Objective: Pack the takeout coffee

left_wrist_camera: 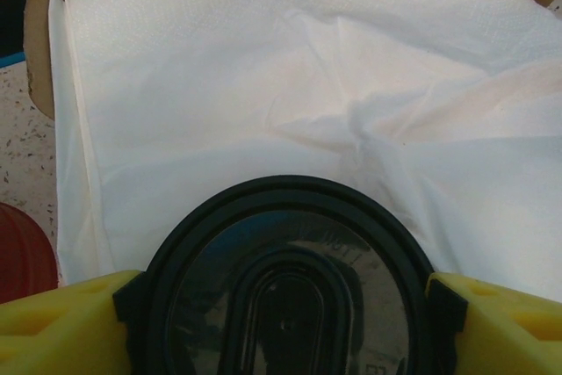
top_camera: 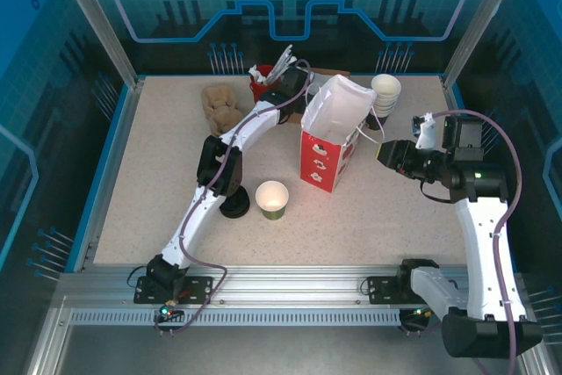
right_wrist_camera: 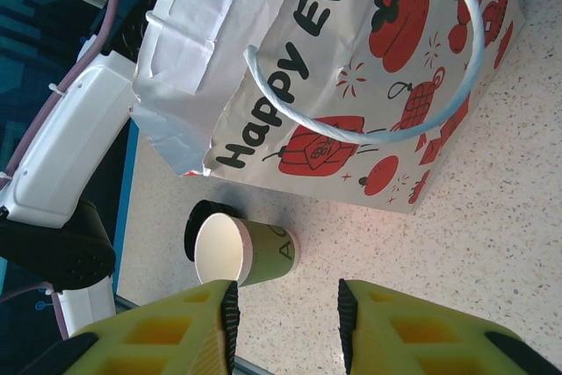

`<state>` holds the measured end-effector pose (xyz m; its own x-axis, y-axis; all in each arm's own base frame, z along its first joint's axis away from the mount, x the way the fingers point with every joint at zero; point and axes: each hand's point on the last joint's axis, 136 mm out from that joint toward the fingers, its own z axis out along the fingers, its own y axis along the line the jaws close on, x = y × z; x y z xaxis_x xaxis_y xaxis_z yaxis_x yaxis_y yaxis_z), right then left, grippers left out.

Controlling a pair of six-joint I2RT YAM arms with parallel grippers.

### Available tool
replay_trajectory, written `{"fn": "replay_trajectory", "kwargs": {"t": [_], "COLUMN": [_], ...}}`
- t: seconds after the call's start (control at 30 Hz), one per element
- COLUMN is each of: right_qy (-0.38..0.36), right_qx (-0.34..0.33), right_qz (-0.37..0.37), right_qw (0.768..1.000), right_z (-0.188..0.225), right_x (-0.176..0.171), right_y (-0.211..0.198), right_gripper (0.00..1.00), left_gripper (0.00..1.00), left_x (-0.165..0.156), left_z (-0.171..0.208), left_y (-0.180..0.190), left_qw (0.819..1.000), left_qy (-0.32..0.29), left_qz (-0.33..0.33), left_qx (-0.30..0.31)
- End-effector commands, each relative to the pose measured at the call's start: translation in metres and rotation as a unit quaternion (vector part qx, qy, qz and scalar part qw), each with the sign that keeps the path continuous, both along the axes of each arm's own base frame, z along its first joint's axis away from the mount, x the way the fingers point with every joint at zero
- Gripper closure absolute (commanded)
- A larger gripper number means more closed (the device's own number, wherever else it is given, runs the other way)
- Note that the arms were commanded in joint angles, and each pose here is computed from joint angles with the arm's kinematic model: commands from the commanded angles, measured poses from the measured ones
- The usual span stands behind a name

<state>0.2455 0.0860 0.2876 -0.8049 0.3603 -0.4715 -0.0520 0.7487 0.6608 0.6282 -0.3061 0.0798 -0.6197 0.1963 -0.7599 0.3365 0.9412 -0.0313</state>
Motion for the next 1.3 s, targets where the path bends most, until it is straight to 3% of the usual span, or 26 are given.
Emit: {"fn": "replay_trajectory", "kwargs": {"t": [0.0, 0.17, 0.4, 0.9, 1.27], "right_qy": [0.000, -0.001, -0.002, -0.001, -0.003], "right_qx": [0.011, 0.013, 0.016, 0.024, 0.030], "right_qz": [0.004, 0.003, 0.002, 0.000, -0.001], "right_qw": [1.000, 1.000, 1.000, 1.000, 1.000], "right_z": [-0.002, -0.001, 0.000, 0.002, 0.005], "right_x": [0.002, 0.002, 0.003, 0.002, 0.000], "right_y": [-0.001, -0.002, -0.003, -0.002, -0.001], "right_gripper": [0.62, 0.62, 0.62, 0.62, 0.62], "left_gripper": [0.23, 0.29, 0.31, 0.30, 0.30], "left_x": [-0.002, -0.005, -0.007, -0.013, -0.031], "left_z": [-0.006, -0.007, -0.001, 0.101, 0.124], "left_y": [-0.003, -0.006, -0.008, -0.004, 0.014], "left_qw": [1.000, 1.000, 1.000, 0.998, 0.998], "left_qy": [0.005, 0.007, 0.005, -0.068, -0.068], "left_qz": [-0.003, -0.008, -0.009, -0.006, 0.006], "left_qx": [0.012, 0.015, 0.015, -0.016, -0.013]}}
